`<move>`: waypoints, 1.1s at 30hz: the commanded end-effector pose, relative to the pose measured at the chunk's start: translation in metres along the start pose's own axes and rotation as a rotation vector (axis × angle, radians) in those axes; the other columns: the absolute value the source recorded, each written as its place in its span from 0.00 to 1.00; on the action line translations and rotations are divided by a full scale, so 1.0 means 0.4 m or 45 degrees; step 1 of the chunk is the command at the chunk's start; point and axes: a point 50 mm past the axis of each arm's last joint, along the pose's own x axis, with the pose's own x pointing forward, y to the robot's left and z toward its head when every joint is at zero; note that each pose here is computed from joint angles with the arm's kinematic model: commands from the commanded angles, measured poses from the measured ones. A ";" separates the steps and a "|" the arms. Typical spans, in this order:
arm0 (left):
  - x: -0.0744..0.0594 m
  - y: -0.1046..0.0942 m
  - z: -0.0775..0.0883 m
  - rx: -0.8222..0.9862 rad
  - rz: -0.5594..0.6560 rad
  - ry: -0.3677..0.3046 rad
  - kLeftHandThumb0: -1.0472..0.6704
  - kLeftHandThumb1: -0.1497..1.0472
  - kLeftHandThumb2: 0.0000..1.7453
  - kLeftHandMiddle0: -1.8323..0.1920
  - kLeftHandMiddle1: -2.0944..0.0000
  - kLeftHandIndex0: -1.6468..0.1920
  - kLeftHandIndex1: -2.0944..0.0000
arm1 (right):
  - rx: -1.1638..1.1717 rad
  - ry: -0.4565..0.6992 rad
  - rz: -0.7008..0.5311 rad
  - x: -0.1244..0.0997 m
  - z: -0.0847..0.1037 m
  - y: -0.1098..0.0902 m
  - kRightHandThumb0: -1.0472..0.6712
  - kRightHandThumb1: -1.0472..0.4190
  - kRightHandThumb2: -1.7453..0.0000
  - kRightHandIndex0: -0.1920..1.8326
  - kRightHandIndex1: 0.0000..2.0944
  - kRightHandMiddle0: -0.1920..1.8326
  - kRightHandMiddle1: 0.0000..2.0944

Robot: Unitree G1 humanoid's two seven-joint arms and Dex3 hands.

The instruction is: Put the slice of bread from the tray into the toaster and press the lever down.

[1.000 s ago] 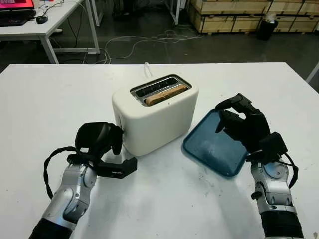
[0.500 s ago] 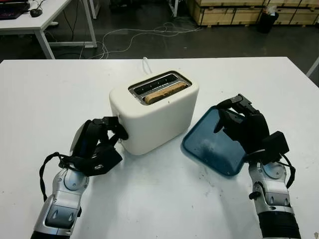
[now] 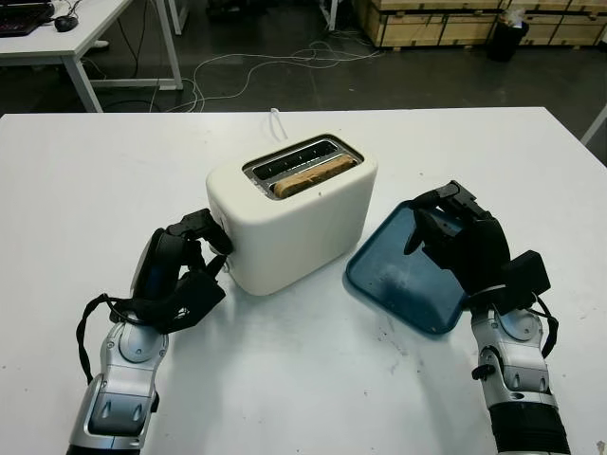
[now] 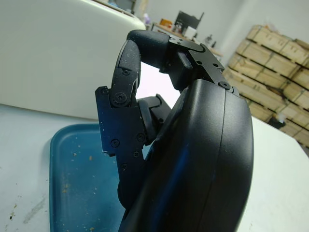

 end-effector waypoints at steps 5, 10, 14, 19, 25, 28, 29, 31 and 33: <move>-0.006 0.074 0.132 -0.067 0.343 -0.286 0.62 0.80 0.51 0.42 0.17 0.69 0.17 | -0.187 -0.066 -0.112 -0.004 0.008 -0.032 0.39 0.09 0.80 0.47 0.83 0.39 0.71; -0.018 0.080 0.122 -0.061 0.360 -0.255 0.60 0.88 0.41 0.43 0.17 0.69 0.17 | -0.209 -0.052 -0.152 -0.015 0.004 -0.042 0.40 0.09 0.81 0.47 0.83 0.39 0.71; -0.022 0.092 0.117 -0.014 0.345 -0.250 0.60 0.89 0.43 0.44 0.17 0.66 0.17 | -0.229 -0.044 -0.159 -0.019 0.006 -0.062 0.40 0.09 0.81 0.45 0.83 0.38 0.72; -0.023 0.127 0.107 0.080 0.311 -0.229 0.63 0.88 0.45 0.43 0.17 0.62 0.17 | -0.298 -0.034 -0.145 -0.014 0.018 -0.092 0.41 0.09 0.82 0.42 0.83 0.37 0.69; -0.022 0.182 0.090 0.237 0.232 -0.153 0.63 0.74 0.54 0.43 0.17 0.58 0.17 | -0.424 -0.054 -0.101 0.000 0.041 -0.130 0.41 0.09 0.82 0.43 0.83 0.35 0.74; -0.021 0.202 0.087 0.281 0.199 -0.120 0.61 0.69 0.55 0.44 0.17 0.57 0.17 | -0.495 -0.044 -0.085 0.009 0.054 -0.147 0.40 0.09 0.82 0.44 0.83 0.40 0.63; -0.021 0.206 0.086 0.294 0.189 -0.113 0.60 0.68 0.55 0.45 0.17 0.57 0.17 | -0.519 -0.047 -0.077 0.011 0.060 -0.150 0.39 0.09 0.82 0.44 0.83 0.42 0.60; -0.020 0.212 0.085 0.309 0.174 -0.104 0.59 0.66 0.55 0.45 0.17 0.57 0.17 | -0.559 -0.054 -0.060 0.016 0.071 -0.155 0.38 0.09 0.82 0.44 0.83 0.44 0.57; -0.018 0.215 0.083 0.322 0.162 -0.098 0.58 0.66 0.55 0.46 0.17 0.57 0.17 | -0.587 -0.056 -0.043 0.020 0.079 -0.158 0.37 0.09 0.81 0.44 0.83 0.45 0.52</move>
